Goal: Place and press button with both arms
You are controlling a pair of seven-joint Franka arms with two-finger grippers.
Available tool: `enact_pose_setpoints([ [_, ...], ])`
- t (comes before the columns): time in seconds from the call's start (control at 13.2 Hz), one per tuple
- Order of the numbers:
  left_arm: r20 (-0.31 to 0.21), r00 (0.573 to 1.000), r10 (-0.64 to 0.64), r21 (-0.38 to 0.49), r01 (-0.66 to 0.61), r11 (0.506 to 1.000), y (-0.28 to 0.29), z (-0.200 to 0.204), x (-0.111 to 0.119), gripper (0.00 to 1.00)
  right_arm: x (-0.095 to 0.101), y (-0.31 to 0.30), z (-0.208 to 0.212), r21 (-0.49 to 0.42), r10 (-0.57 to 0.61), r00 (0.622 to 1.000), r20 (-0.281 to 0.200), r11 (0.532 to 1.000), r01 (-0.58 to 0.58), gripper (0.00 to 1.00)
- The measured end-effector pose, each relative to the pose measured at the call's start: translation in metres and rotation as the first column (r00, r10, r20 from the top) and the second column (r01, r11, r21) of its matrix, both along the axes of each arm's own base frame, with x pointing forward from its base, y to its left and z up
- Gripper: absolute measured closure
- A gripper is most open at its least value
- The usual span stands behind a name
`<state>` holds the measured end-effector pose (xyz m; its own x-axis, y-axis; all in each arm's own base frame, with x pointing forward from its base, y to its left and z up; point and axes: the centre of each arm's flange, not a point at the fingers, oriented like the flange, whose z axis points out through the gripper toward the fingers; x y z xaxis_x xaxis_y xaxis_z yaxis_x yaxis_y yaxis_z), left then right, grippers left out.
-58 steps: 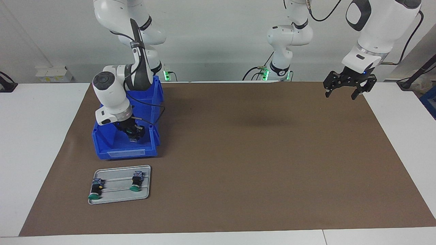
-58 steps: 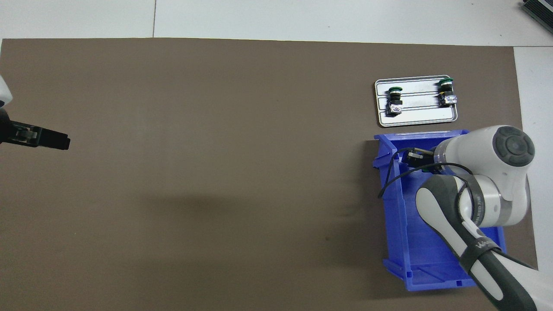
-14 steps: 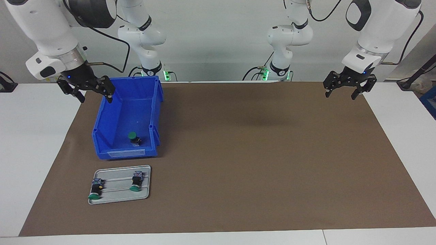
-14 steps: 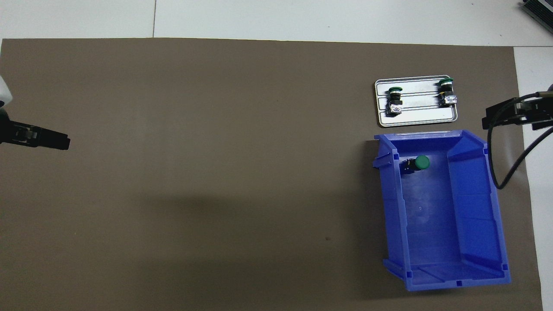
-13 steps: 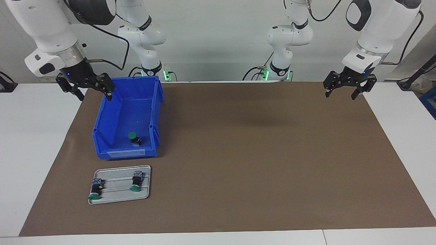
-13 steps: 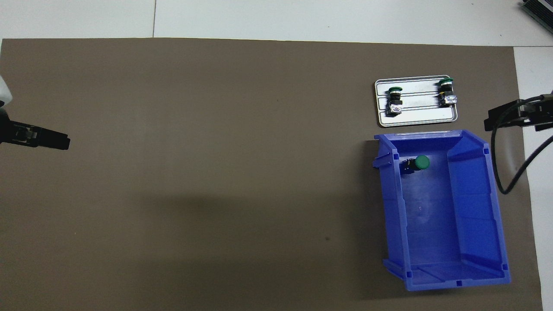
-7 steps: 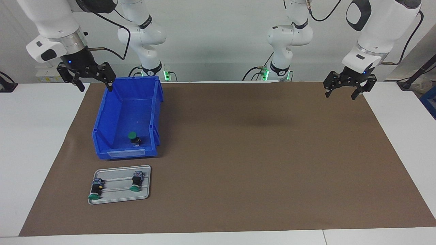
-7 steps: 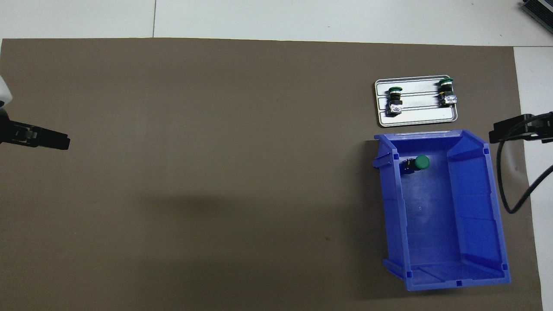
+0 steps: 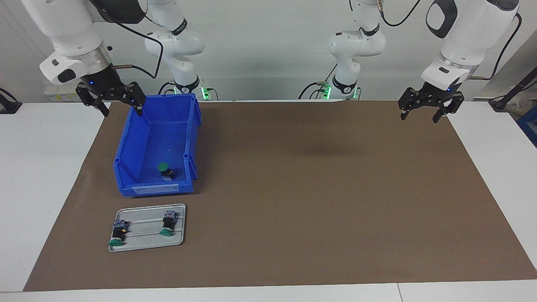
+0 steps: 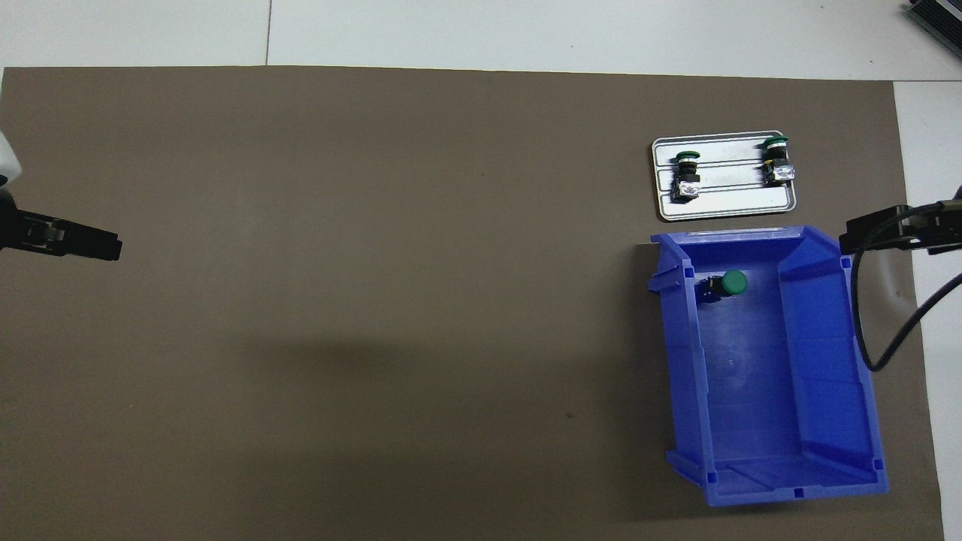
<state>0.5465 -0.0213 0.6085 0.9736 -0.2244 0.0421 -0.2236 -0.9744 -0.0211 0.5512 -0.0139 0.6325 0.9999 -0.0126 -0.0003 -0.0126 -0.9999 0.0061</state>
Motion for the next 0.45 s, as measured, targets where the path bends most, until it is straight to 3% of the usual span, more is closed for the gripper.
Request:
enact_pose_setpoints([
  [0.45, 0.000, 1.000, 0.000, 0.000, 0.000, 1.000, 0.0001, 0.0000, 0.0000, 0.00, -0.0008, 0.0039, 0.0051, 0.001, 0.007, 1.000, 0.012, 1.000, -0.007, 0.02],
])
